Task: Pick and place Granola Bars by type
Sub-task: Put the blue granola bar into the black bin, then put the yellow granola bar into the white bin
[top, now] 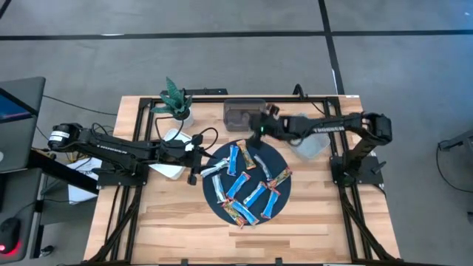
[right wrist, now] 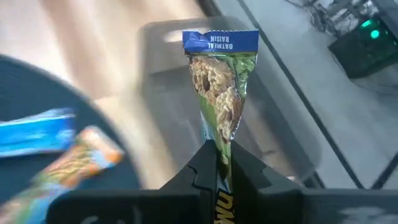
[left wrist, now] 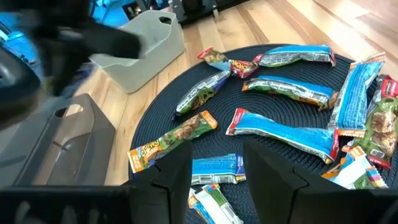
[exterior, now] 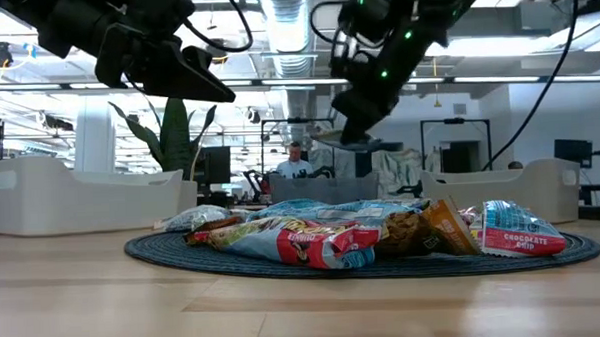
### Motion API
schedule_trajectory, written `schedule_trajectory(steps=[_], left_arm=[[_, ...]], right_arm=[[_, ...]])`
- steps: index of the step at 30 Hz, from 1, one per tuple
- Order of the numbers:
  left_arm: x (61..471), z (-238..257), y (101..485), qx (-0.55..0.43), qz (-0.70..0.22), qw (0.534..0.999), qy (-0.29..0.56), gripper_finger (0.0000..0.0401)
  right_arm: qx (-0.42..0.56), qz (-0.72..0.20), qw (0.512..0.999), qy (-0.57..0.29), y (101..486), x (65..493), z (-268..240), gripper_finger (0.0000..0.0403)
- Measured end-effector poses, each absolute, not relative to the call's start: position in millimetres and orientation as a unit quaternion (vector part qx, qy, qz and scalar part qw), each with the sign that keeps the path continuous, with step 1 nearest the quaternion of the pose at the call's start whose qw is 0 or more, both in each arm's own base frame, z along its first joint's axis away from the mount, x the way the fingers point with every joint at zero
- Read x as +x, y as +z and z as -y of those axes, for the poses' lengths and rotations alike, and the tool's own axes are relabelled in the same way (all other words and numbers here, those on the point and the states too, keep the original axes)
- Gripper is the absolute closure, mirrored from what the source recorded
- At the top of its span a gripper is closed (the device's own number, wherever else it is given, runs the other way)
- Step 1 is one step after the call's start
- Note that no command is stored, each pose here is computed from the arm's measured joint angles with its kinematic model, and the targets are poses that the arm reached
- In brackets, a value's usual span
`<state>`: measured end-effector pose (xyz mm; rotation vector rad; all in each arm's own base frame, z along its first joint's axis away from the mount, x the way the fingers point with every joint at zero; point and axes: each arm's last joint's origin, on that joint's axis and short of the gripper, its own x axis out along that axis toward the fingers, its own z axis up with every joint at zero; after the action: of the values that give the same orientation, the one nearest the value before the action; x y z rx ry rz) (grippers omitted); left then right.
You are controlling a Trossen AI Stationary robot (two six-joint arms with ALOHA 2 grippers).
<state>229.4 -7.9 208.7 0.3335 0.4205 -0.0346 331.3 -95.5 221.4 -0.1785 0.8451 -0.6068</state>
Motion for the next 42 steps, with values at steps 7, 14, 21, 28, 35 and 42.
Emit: schedule_trajectory(steps=[7, 14, 21, 28, 35, 42], left_arm=[[228.9, 7.6, 207.5, 0.166, -0.215, 0.962, -0.013, 0.0264], [228.8, 7.6, 207.4, 0.159, -0.216, 0.963, -0.011, 0.0264], [227.0, 7.4, 202.7, 0.147, -0.241, 0.959, -0.01, 0.0264], [221.2, 6.5, 187.5, 0.104, -0.318, 0.942, 0.007, 0.0264], [233.7, 6.2, 158.3, 0.092, -0.377, 0.921, 0.024, 0.0264], [260.1, 7.2, 136.9, 0.098, -0.426, 0.899, 0.019, 0.0256]], right_arm=[[-0.043, -0.369, 0.893, -0.256, 214.1, 331.1, 145.5, 0.0363], [-0.018, -0.392, 0.879, -0.269, 196.9, 328.4, 159.4, 0.0246], [-0.041, -0.406, 0.887, -0.214, 211.6, 330.7, 122.3, 0.0162], [-0.025, -0.469, 0.868, -0.164, 209.2, 328.5, 62.9, 0.0158], [-0.064, -0.489, 0.855, -0.162, 205.9, 327.4, 7.0, 0.0173], [-0.097, -0.473, 0.861, -0.159, 206.8, 325.6, -31.2, 0.0184]])
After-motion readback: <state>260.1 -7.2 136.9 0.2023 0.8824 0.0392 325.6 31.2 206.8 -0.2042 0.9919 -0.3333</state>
